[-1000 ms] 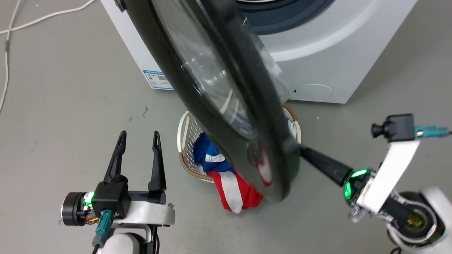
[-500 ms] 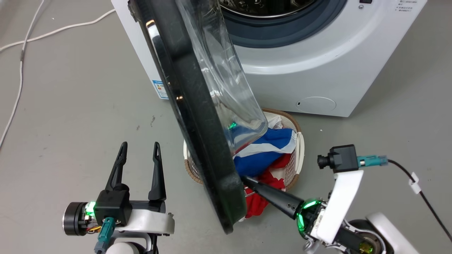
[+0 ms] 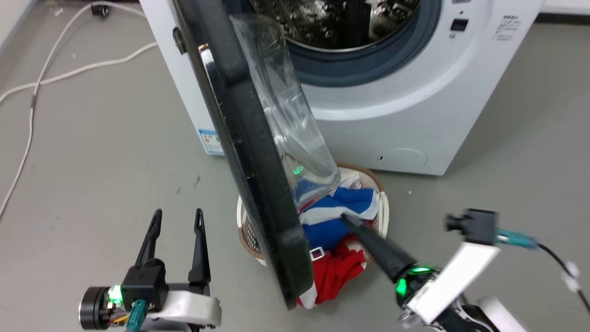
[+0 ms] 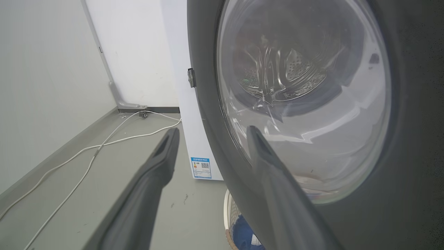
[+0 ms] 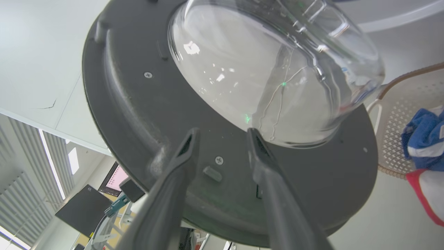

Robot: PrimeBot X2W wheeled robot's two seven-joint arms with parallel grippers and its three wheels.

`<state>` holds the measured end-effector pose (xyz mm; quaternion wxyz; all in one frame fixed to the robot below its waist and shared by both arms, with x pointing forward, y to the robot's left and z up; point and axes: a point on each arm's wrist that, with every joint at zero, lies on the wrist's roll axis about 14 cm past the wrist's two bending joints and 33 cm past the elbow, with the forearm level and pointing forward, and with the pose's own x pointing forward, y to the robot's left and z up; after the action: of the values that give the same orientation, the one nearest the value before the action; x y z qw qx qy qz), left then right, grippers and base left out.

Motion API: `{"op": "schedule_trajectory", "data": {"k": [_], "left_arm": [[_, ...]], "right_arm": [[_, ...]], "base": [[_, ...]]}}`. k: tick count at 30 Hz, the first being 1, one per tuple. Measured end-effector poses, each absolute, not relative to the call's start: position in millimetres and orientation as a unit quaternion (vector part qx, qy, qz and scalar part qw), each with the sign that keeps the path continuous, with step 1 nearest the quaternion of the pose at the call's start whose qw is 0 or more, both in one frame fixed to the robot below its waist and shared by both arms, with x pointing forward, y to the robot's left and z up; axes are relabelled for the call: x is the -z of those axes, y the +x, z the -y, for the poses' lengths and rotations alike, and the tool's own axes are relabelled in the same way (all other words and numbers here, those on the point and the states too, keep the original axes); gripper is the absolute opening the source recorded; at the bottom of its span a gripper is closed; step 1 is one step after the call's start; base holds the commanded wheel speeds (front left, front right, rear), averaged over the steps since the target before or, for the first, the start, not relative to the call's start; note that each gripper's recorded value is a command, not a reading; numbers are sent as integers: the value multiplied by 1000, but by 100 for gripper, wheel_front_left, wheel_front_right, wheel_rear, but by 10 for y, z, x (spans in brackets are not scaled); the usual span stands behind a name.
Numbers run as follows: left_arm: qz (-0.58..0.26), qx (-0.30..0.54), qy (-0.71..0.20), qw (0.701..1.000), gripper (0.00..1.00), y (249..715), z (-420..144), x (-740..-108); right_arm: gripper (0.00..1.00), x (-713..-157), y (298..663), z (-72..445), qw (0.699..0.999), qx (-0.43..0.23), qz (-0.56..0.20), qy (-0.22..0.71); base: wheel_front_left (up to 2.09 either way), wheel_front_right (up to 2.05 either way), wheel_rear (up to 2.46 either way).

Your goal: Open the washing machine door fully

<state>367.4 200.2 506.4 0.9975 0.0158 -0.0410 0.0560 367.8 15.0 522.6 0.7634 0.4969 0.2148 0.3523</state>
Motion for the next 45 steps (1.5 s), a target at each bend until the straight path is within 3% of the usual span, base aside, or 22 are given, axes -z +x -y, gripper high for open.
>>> {"op": "schedule_trajectory", "data": {"k": [6, 12, 17, 27, 34, 45], "left_arm": [[45, -54, 17, 997, 100, 3532, -1999, -5094], [55, -46, 17, 997, 100, 3449, -1951, -5153], [64, -37, 16, 997, 100, 3442, -1904, -5207], [67, -35, 17, 997, 100, 3428, -1891, -5223], [64, -37, 17, 997, 100, 3420, -1903, -5205], [63, -52, 11, 997, 100, 3389, -1985, -5197]], "right_arm": [[100, -5518, 3846, 498, 877, -280, -18, 390], [100, -6005, 3850, 1081, 928, -201, 135, 284], [100, -6184, 3686, 1408, 959, -138, 201, 142], [100, -5766, 3544, 1832, 988, -41, 151, 9], [100, -5342, 3484, 1784, 996, -41, 85, 7], [100, -5286, 3466, 1747, 995, -43, 77, 41]], "base": [[0, 0, 0], [0, 0, 0], [0, 0, 0], [0, 0, 0], [0, 0, 0], [0, 0, 0]]}}
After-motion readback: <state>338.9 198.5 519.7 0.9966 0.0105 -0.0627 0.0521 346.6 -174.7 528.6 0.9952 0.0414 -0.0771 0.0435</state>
